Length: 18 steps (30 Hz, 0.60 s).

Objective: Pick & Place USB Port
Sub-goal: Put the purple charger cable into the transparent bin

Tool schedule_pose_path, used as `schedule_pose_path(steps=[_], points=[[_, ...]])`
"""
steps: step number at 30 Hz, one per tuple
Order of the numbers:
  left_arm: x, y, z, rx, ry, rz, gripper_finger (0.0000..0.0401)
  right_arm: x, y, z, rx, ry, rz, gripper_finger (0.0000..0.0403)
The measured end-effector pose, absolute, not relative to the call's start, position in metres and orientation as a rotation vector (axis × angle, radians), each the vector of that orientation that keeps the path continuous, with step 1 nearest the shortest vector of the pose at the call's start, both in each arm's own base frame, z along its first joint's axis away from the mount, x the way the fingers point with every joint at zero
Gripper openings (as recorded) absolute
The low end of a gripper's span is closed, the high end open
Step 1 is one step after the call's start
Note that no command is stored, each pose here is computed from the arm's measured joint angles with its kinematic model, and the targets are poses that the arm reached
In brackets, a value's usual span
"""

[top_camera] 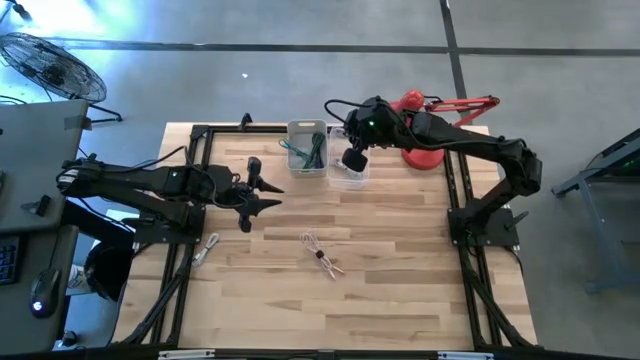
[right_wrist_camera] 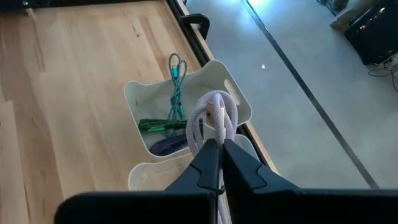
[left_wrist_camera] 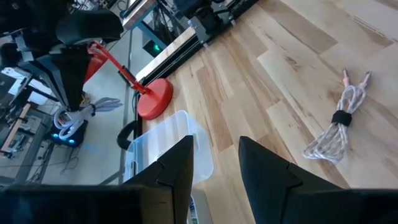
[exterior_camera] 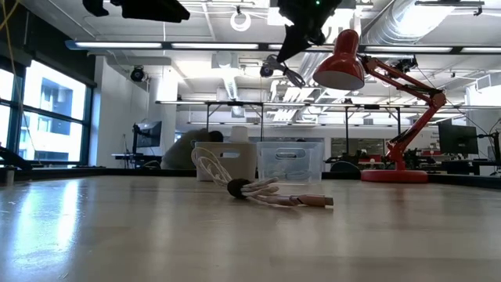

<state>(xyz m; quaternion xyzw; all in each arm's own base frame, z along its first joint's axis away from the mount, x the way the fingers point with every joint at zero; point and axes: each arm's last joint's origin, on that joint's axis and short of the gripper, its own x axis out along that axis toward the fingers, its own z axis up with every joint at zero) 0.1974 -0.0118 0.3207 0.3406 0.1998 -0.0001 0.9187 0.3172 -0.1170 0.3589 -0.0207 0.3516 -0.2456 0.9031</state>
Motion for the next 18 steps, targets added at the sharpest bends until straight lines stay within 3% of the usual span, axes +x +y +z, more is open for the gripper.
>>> schedule_pose_path(steps=[18], points=[[0.1974, -0.0118, 0.3206, 0.697, 0.41, -0.002, 0.0124, 0.316, -0.1205, 0.3588, -0.032, 0.726, -0.492, 0.0007]])
